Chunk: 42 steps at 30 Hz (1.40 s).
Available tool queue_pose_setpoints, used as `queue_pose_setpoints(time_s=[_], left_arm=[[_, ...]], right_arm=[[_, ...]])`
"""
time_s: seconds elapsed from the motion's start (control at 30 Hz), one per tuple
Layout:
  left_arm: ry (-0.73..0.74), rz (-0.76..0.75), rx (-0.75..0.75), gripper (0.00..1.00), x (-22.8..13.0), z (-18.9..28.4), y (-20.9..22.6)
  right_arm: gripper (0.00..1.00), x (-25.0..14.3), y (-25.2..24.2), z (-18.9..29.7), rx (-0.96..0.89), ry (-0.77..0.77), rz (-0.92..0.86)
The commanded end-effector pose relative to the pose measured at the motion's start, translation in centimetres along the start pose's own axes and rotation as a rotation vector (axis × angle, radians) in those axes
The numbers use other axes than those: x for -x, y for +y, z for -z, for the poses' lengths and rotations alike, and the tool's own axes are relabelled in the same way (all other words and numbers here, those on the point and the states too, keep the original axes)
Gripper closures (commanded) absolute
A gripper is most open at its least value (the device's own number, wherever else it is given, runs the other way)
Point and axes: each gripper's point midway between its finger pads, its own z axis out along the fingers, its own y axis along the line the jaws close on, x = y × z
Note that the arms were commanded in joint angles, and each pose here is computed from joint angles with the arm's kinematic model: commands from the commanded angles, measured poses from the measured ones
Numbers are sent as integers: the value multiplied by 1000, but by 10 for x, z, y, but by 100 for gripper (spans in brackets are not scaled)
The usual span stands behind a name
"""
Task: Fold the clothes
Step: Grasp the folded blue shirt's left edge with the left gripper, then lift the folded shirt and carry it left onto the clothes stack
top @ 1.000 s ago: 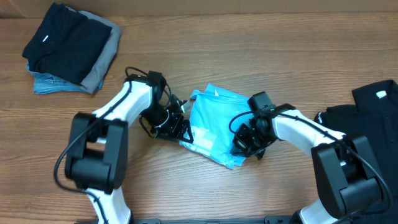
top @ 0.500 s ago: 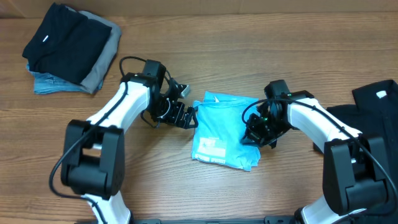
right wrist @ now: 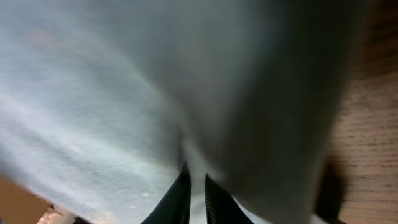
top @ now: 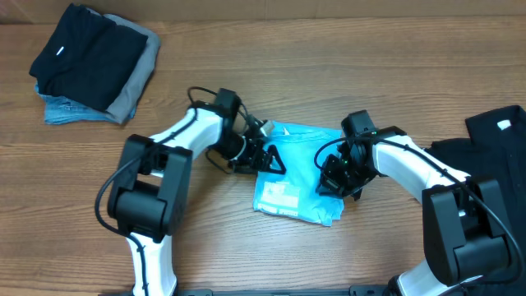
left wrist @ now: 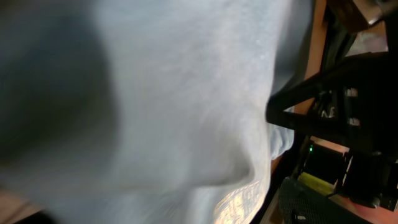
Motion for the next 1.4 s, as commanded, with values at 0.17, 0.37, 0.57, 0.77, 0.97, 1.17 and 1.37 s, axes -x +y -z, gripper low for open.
queue_pose_setpoints(time_s=[0.17, 0.37, 0.57, 0.77, 0.97, 1.17, 1.37], left_arm=[[109, 164, 202, 14, -26, -42, 41], [74, 181, 99, 23, -13, -55, 16], [81, 154, 115, 84, -15, -62, 12], [49, 178, 113, 96, -7, -40, 14], [-149, 90, 165, 96, 34, 70, -1], [-463, 22, 176, 96, 77, 204, -19], [-775, -21, 255, 96, 101, 332, -4]], right_arm=[[87, 1, -1, 1, -3, -23, -16], [88, 1, -1, 1, -3, -22, -17], [92, -1, -3, 1, -8, -14, -22], [94, -4, 1, 19, -3, -10, 4], [93, -11, 32, 83, 70, -112, 159], [90, -13, 57, 119, 138, -204, 210], [90, -14, 59, 121, 149, -204, 207]])
